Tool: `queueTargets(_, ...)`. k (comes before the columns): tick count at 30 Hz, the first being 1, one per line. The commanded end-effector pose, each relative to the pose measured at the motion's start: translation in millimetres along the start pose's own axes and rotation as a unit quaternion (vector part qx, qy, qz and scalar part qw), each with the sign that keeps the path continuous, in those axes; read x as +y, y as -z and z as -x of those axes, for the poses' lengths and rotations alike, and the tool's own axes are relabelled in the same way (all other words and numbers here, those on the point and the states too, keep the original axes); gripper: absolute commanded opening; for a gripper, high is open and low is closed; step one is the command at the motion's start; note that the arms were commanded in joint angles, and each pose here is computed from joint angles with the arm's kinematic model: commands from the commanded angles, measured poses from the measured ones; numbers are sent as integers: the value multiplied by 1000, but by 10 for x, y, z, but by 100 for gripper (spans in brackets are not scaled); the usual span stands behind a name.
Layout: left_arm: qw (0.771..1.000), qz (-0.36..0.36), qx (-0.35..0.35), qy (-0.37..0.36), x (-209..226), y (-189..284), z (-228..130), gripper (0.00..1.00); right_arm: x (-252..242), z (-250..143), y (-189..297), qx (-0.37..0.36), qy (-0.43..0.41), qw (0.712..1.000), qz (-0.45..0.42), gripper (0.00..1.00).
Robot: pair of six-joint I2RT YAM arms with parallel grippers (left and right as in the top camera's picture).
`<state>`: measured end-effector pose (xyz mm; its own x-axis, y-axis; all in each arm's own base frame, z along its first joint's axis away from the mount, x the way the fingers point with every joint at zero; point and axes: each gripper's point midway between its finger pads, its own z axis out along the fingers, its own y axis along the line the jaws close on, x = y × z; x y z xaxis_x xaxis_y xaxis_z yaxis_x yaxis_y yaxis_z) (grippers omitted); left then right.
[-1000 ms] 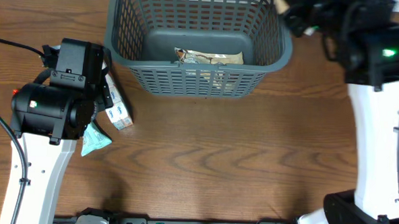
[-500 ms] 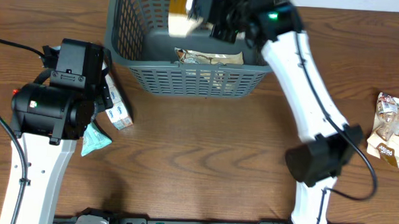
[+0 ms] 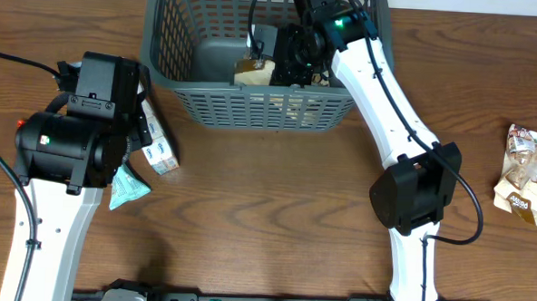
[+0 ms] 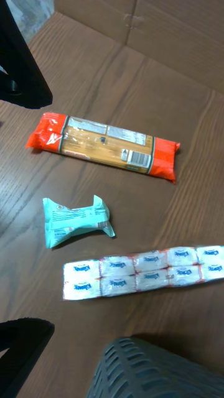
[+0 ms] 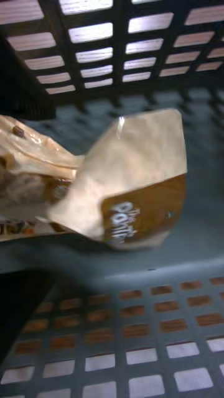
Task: Pack container
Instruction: 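Carry the bag into the basket and release it, then grasp the far-right PanTree bag with the right gripper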
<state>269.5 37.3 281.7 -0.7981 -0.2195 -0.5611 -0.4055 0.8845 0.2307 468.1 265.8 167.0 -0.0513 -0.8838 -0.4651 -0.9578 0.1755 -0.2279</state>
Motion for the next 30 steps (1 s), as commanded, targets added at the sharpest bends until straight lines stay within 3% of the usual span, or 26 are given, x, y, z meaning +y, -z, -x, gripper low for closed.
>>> queueTargets(1,1000,1,-8,11,42,46,28,96,15,140,173,-17,1,1000,-9,65)
queueTargets(6,1000,0,-8,11,41,46,27,96,-95,358,784,-43,17,996,-71,67)
queueTargets(8,1000,1,-8,11,42,46,28,96,-157,455,1166,-56,10,992,-113,77)
queueTargets(12,1000,1,-8,12,42,46,28,96,-191,629,2061,-90,-7,975,-205,65)
queueTargets(14,1000,1,-8,11,41,46,28,96,-248,627,2512,-98,-12,959,-267,66)
queueTargets(16,1000,1,-8,12,42,46,29,96,-377,493,2946,-100,-70,934,-336,67)
queueTargets(19,1000,1,-8,11,41,46,29,96,-658,-67,3621,-91,-245,849,-460,74)
queueTargets(23,1000,0,-8,11,40,46,29,96,-748,-1024,4018,-61,-424,742,-516,80)
queueTargets(27,1000,1,-8,11,41,46,29,96,-527,-2000,4032,16,-543,684,-487,80)
queueTargets(30,1000,0,-9,12,39,46,36,96,-331,-2567,3991,69,-599,657,-454,80)
